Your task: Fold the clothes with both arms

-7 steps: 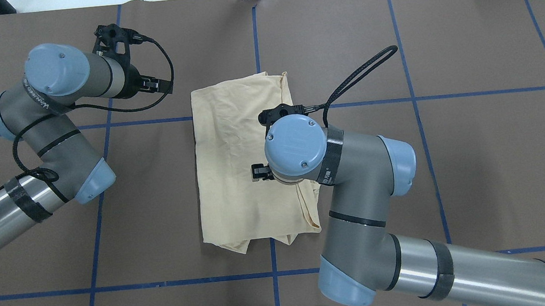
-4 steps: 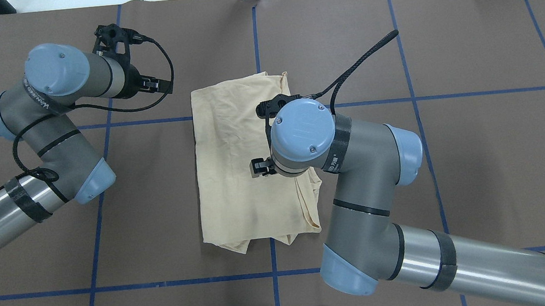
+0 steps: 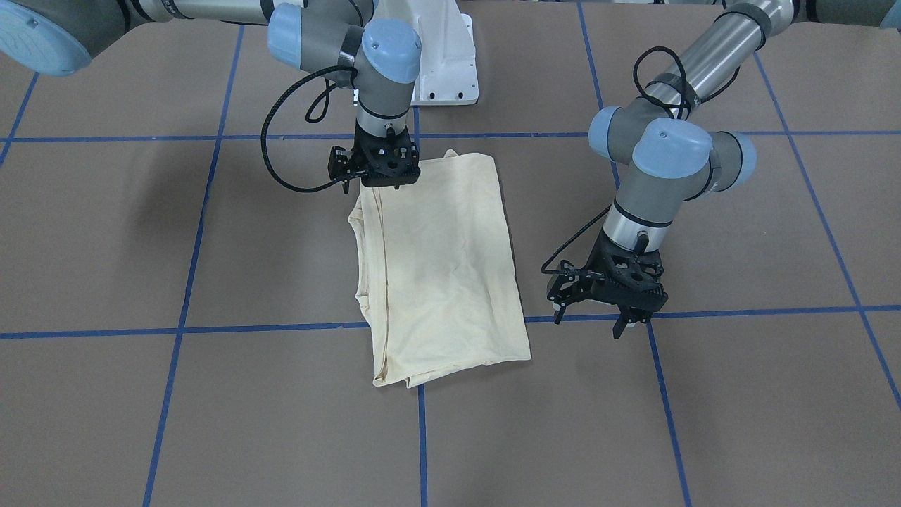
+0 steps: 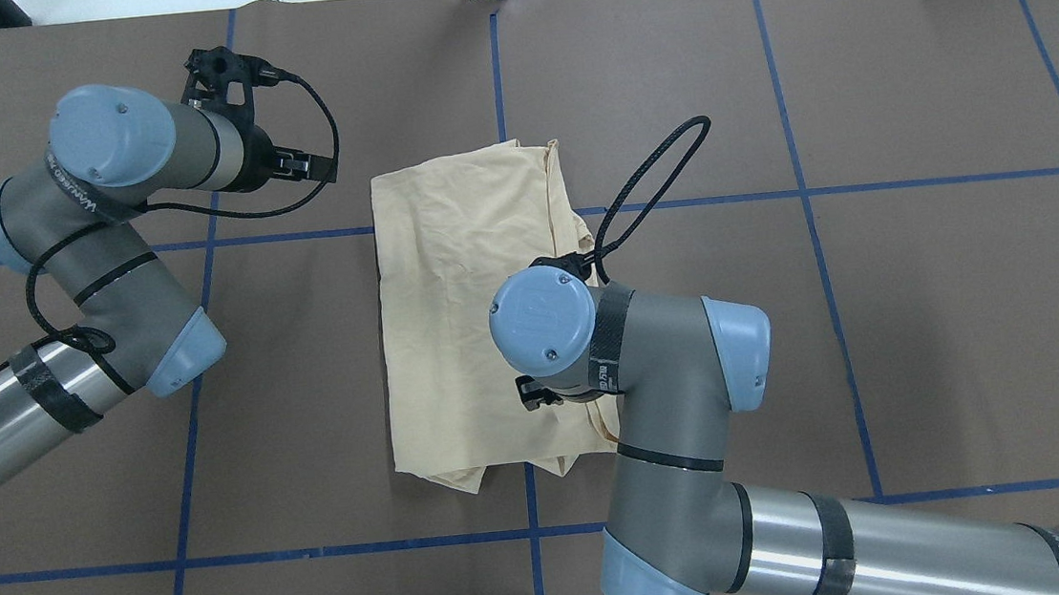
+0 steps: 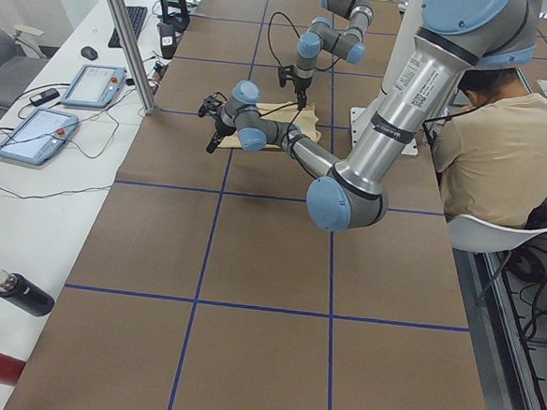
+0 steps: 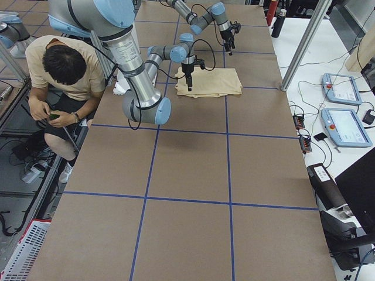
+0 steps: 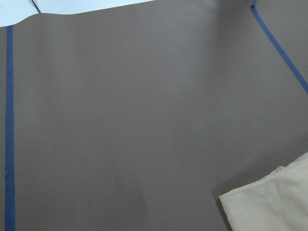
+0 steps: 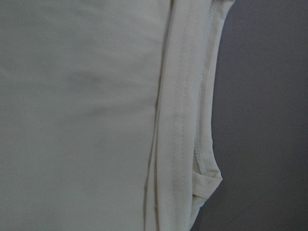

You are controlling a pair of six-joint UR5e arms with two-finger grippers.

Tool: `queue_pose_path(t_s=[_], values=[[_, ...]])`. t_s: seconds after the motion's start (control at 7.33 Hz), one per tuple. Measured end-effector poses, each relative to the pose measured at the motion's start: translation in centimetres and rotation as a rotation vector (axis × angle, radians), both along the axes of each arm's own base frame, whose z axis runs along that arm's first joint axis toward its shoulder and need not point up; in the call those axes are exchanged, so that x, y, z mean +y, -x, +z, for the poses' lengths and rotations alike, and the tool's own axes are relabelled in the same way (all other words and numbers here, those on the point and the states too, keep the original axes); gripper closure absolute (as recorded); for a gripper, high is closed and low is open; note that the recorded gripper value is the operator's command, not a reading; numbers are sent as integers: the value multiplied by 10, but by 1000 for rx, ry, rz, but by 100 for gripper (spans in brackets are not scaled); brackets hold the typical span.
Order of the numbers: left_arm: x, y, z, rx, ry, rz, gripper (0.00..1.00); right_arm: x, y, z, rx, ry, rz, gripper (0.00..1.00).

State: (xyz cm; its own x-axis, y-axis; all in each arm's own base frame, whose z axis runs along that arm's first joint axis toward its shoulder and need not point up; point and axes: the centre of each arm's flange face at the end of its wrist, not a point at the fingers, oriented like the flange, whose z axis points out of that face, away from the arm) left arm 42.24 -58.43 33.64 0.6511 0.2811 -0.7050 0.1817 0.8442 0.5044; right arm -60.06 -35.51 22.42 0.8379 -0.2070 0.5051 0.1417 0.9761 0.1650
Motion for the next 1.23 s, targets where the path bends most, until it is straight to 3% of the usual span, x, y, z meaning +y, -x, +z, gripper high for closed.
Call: queue_pose_path(t_s=[0.41,1.23], values=[[0,-1,0,0,0,1,0,3,6,15,61,-22,-59,11],[1,-1,0,0,0,2,0,0,-8,37,185,-20,-122,12]])
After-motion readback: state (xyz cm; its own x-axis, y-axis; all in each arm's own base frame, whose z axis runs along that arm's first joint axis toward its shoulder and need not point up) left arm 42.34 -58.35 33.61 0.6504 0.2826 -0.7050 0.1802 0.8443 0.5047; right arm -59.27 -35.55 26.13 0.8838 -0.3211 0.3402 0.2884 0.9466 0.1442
